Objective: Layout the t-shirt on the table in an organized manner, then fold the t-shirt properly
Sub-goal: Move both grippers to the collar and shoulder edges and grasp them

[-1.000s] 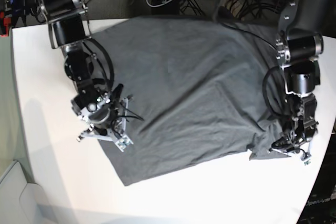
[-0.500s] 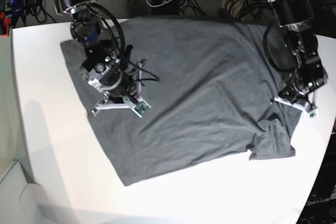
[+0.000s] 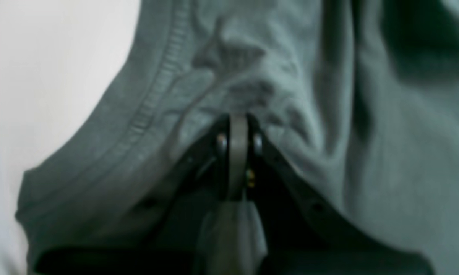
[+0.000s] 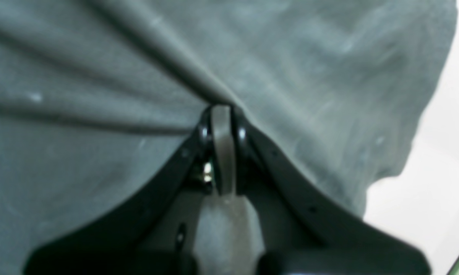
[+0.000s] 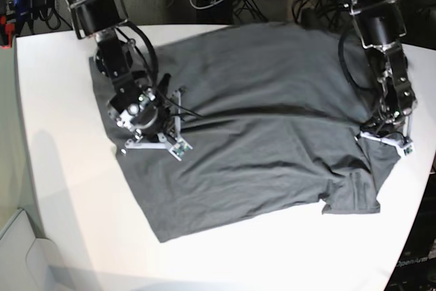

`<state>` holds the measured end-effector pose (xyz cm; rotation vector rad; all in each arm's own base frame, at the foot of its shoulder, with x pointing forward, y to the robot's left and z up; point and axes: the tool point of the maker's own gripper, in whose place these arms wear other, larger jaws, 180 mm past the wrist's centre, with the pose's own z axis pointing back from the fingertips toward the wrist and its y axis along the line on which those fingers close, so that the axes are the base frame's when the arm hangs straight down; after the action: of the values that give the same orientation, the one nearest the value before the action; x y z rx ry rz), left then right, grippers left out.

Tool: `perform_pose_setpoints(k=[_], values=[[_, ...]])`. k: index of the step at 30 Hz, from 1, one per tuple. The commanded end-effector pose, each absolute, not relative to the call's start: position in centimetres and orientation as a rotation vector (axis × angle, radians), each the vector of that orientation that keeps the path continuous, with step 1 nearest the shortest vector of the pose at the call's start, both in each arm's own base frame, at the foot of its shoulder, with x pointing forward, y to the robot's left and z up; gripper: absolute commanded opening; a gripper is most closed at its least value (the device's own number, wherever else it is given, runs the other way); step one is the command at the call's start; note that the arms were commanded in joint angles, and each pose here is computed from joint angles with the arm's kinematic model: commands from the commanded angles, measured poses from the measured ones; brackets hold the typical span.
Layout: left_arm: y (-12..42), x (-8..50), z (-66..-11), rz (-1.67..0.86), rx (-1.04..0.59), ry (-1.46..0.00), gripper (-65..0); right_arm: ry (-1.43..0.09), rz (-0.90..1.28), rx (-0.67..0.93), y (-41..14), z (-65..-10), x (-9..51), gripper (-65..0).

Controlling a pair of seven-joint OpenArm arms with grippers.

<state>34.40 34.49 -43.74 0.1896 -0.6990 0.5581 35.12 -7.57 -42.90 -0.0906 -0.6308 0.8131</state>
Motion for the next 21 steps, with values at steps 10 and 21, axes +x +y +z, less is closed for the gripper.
perform_pose_setpoints(k=[10,21], values=[[30.7,40.9,-44.2,0.465,0.146,-0.726,-64.8,-0.496,0.775,-0.179,-11.6,-44.2,39.0,-65.0],[29.8,49.5,-34.4,0.4,0.134,-0.976,-64.8,-0.737,0.73,-0.247,-12.0,-35.5,44.2,-65.0]])
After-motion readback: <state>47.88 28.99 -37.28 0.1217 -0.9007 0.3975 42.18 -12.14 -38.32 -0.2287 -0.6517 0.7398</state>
